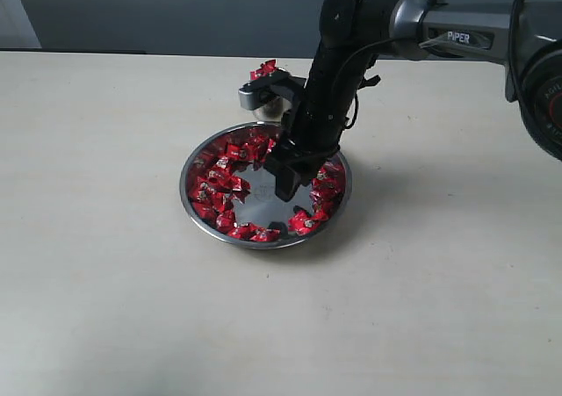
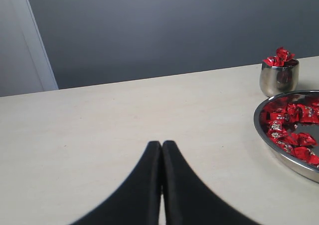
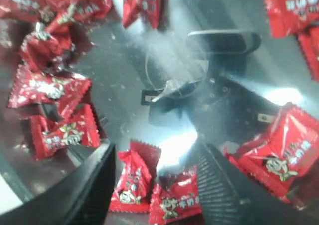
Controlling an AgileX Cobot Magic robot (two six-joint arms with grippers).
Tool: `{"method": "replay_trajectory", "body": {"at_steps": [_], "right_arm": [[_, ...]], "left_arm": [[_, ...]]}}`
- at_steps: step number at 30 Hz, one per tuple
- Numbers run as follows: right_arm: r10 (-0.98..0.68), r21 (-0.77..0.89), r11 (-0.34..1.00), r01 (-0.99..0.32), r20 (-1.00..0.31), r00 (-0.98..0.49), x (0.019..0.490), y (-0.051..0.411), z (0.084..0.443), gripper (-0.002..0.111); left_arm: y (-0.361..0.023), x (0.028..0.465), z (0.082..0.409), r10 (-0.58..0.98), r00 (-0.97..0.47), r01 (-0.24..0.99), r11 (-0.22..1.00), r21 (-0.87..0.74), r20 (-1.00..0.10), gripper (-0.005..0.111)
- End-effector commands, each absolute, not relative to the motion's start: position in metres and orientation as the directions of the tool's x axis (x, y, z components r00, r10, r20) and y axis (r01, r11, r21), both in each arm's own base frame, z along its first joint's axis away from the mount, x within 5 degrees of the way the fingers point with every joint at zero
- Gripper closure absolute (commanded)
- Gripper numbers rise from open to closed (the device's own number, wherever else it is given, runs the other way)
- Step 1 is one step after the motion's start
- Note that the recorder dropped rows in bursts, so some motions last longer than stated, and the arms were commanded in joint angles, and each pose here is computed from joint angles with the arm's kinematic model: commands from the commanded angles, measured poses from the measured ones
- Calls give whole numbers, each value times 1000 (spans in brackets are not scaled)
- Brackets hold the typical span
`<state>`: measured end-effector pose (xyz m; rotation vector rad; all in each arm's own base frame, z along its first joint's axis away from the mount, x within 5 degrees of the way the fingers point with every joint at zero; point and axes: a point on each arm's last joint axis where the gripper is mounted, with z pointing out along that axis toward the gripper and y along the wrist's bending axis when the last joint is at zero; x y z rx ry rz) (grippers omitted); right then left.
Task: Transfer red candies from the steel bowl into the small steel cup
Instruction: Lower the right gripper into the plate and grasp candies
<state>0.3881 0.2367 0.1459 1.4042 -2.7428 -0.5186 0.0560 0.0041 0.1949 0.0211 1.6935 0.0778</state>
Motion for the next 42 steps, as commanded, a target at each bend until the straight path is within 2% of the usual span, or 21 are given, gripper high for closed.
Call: {"method": "replay_trajectory", "body": {"at_steps": [1,20,28,42], "right_arm": [[-787,282,563,-777,-103,-608,388,232,147,60],[-742,321,621,-715,-53,-668,384,240,131,60],[-774,245,613,-751,-9,-634,374,253,129,60],[-739,221,660,-718,19,-673,374,252,127,60]], "left_arm": [[4,56,195,53,-115,-24,998,56,-992,106],[4,56,195,53,-115,-24,998,56,-992,106],[4,56,195,53,-115,-24,998,56,-992,106],[4,56,195,53,-115,-24,998,56,-992,106]]}}
